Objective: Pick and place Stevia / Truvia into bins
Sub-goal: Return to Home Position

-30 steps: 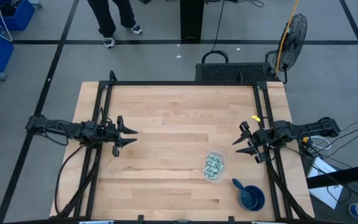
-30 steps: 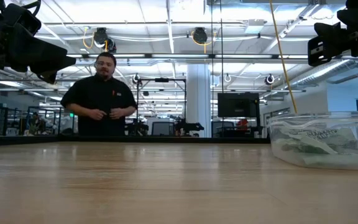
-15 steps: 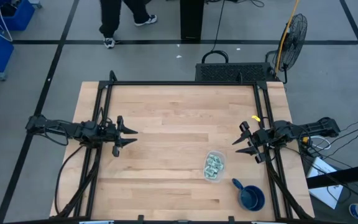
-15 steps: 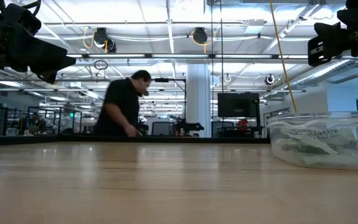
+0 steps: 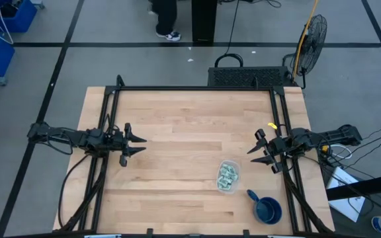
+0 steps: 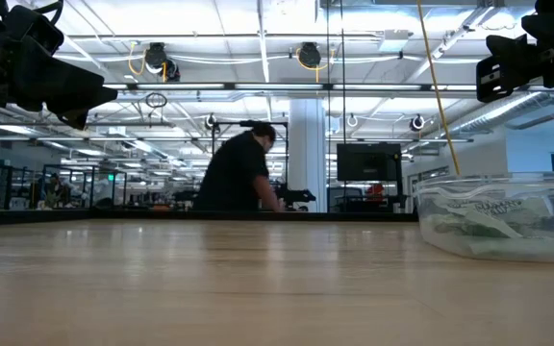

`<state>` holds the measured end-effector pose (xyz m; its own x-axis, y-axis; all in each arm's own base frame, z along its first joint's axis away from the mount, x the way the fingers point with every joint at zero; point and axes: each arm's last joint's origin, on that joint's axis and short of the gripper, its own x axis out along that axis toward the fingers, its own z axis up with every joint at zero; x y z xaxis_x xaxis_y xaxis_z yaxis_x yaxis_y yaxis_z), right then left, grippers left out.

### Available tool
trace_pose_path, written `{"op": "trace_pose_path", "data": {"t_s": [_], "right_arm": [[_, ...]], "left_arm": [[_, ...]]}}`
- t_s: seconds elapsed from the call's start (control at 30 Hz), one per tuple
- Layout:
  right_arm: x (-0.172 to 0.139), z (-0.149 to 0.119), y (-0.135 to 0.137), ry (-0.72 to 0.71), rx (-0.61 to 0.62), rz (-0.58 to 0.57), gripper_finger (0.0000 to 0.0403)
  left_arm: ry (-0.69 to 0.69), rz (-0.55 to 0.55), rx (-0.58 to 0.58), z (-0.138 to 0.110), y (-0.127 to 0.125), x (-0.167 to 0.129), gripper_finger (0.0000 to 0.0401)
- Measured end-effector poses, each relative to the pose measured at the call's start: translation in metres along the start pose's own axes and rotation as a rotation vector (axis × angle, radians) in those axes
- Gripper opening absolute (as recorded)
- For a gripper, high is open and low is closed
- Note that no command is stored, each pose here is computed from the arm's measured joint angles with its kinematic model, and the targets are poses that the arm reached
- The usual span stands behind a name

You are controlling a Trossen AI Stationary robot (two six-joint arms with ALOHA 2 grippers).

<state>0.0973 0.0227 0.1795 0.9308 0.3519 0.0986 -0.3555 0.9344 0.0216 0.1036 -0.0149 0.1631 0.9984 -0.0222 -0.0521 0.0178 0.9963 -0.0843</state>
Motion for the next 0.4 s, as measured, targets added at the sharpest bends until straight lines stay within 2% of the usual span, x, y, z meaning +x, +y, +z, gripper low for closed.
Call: {"op": "trace_pose_path", "data": {"t_s": [0.4], "right_arm": [[0.0, 0.0, 0.0, 0.0, 0.0, 0.0, 0.0148]], "left_arm": [[0.001, 0.0, 0.0, 0.0, 0.0, 0.0, 0.0157]]}}
